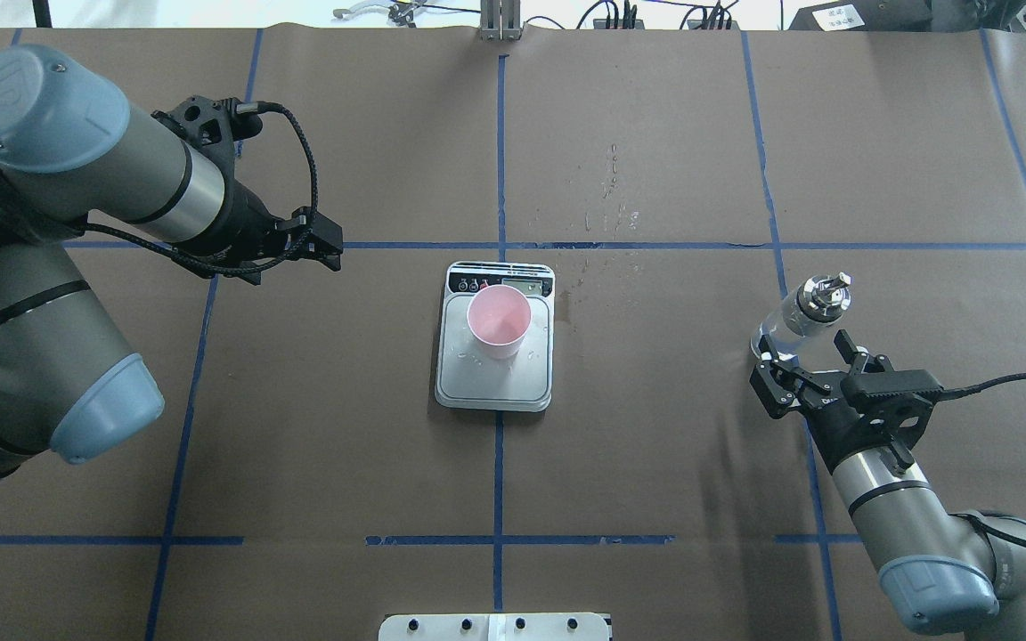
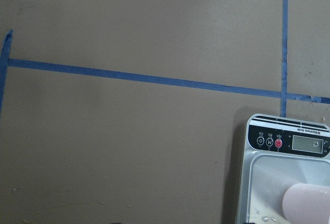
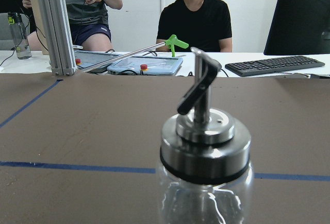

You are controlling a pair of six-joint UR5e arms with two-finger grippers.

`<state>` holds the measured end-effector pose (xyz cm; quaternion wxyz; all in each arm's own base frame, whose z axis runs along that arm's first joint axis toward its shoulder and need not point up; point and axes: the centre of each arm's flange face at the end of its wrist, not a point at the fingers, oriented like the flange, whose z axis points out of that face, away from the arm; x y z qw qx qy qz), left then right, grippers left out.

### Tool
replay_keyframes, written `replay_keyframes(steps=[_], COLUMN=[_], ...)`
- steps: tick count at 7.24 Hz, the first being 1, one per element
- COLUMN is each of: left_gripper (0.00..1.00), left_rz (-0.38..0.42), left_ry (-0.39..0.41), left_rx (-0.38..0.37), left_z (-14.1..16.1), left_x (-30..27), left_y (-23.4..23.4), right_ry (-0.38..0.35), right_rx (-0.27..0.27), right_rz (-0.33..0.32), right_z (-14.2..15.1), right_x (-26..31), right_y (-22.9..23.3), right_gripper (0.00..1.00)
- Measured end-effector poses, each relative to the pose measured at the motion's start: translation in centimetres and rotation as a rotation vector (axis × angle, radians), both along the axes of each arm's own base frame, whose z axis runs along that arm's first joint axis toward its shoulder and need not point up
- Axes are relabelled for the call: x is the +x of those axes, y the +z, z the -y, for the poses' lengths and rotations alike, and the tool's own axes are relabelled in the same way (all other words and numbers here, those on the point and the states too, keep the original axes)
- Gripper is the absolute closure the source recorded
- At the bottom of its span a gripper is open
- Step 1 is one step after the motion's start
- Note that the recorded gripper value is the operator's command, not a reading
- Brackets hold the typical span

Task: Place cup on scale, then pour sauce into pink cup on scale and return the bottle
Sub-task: 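Lift the glass bottle slightly with the right gripper and hold it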

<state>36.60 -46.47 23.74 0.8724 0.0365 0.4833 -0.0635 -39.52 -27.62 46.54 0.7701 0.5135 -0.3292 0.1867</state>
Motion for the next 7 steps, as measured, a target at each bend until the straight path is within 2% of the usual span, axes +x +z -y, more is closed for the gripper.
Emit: replay_keyframes(steps=[7], left_gripper=[0.00], left_rz=[0.000], left_ry=[-0.005], left_rx=[-0.001], left_z=[-0.1], left_x=[-0.3], left_y=[-0.2], right_ry=[0.025], right_rx=[0.003], right_rz=[-0.014], right_z=[2.1], right_x=[-1.0], right_y=[0.7], right_gripper=[0.00])
